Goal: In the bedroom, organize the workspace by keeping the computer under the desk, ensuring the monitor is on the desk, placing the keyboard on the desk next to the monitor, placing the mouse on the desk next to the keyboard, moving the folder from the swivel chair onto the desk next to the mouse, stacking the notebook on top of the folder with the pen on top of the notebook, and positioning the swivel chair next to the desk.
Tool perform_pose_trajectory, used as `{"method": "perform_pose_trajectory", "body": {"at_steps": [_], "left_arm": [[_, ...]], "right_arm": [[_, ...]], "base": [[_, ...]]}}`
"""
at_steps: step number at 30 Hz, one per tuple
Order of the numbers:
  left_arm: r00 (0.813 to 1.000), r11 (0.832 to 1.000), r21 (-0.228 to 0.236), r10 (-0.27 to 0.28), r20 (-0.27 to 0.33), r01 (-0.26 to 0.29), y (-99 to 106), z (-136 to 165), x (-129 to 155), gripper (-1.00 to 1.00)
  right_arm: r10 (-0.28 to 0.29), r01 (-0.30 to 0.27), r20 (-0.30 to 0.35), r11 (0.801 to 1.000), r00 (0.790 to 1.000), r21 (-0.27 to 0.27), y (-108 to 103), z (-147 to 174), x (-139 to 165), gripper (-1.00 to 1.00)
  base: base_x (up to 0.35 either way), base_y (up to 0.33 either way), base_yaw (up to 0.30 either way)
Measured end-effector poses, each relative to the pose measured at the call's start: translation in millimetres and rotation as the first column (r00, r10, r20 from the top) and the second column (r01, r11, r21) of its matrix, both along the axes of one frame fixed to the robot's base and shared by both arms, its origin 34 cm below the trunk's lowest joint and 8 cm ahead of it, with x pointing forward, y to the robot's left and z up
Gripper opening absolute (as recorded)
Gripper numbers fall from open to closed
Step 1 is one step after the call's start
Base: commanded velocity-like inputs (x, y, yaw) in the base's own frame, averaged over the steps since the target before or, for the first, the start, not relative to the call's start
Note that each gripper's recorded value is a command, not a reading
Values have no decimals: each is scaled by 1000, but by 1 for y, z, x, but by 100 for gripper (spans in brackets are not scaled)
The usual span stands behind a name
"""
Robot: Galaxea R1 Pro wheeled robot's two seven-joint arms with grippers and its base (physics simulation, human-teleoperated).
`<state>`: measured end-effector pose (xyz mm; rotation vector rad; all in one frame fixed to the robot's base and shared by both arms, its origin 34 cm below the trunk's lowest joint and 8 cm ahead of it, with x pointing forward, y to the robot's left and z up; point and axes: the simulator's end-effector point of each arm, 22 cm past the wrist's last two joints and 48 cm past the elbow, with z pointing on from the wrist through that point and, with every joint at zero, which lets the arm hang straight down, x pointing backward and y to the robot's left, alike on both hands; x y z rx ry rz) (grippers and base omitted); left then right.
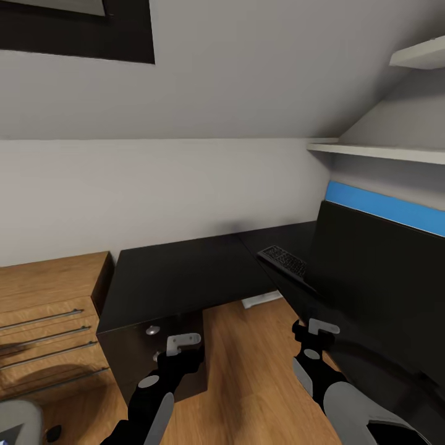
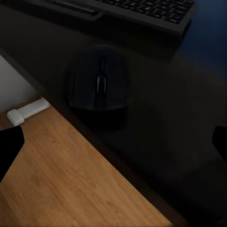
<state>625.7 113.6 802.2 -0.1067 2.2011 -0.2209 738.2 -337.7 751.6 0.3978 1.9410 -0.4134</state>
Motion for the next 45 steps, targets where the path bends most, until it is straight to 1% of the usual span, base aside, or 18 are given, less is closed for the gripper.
{"method": "perform_pose_trajectory", "body": {"at_steps": [11,22,45], "left_arm": [[1000,1000,0,0,0,0,0,-18,0,100],[1000,1000,1,0,-1,0,1,-19,-1,100],[1000,1000,5,0,-9,1,1,-23,-2,100]], "right_arm": [[3,-3,7,1000,1000,-3,1,-16,1,100],[6,-6,20,1000,1000,-1,3,-13,3,100],[11,-11,21,1000,1000,-1,5,-13,4,100]], "base": [[0,0,0],[0,0,0],[0,0,0]]}}
